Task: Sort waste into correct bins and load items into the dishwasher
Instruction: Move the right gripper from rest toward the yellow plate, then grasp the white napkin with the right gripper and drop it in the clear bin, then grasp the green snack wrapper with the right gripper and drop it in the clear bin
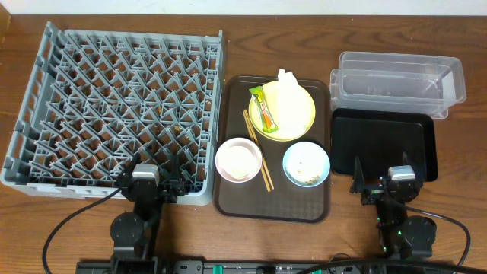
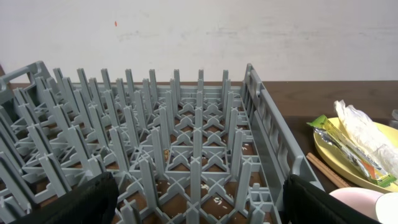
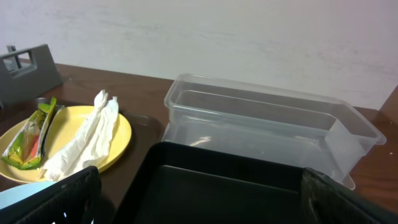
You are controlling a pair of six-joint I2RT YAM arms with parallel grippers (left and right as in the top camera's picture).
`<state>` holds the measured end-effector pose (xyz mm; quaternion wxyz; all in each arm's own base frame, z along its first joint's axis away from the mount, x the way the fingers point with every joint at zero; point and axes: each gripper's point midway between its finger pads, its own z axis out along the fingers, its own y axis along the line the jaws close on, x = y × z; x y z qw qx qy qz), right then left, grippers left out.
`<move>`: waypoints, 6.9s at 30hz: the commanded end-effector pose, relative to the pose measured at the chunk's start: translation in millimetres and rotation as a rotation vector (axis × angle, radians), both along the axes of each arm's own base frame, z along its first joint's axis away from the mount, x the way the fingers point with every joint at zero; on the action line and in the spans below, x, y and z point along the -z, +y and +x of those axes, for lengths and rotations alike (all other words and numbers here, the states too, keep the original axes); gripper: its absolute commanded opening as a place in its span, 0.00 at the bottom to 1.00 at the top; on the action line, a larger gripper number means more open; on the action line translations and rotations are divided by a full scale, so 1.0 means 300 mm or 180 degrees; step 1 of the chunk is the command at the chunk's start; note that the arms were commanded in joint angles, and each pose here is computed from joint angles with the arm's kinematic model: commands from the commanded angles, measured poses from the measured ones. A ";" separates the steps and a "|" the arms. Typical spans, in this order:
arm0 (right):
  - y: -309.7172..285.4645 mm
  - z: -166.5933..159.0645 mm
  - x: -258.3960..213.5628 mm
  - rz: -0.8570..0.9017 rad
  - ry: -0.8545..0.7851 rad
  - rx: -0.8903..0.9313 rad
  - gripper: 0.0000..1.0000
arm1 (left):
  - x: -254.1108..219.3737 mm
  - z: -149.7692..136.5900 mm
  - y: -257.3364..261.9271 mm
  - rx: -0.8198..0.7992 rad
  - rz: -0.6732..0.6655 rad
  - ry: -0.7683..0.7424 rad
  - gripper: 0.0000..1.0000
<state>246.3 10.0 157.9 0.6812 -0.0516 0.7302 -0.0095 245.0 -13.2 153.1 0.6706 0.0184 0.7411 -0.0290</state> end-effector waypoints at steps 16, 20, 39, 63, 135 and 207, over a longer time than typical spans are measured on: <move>0.006 -0.001 0.002 -0.0021 0.0000 -0.0021 0.99 | 0.047 -0.004 -0.007 0.0046 0.0027 0.0142 0.88; 0.006 -0.001 0.002 -0.0021 0.0000 -0.0021 0.99 | 0.047 -0.004 -0.007 0.0046 0.0027 0.0142 0.88; 0.006 -0.001 0.002 -0.0021 0.0000 -0.0021 0.99 | 0.047 -0.004 -0.007 0.0046 0.0027 0.0142 0.88; 0.006 -0.001 -0.004 0.0025 -0.0020 -0.0018 0.99 | 0.046 -0.004 -0.007 0.0047 0.0022 0.0141 0.88; 0.598 0.646 0.348 -0.0039 0.3270 -0.0359 0.84 | -0.093 -0.047 -0.062 0.0129 -0.0471 0.2675 0.88; 0.758 0.643 0.388 -0.0077 0.3305 -0.0593 0.01 | -0.087 -0.054 -0.062 0.0126 -0.0472 0.2712 0.88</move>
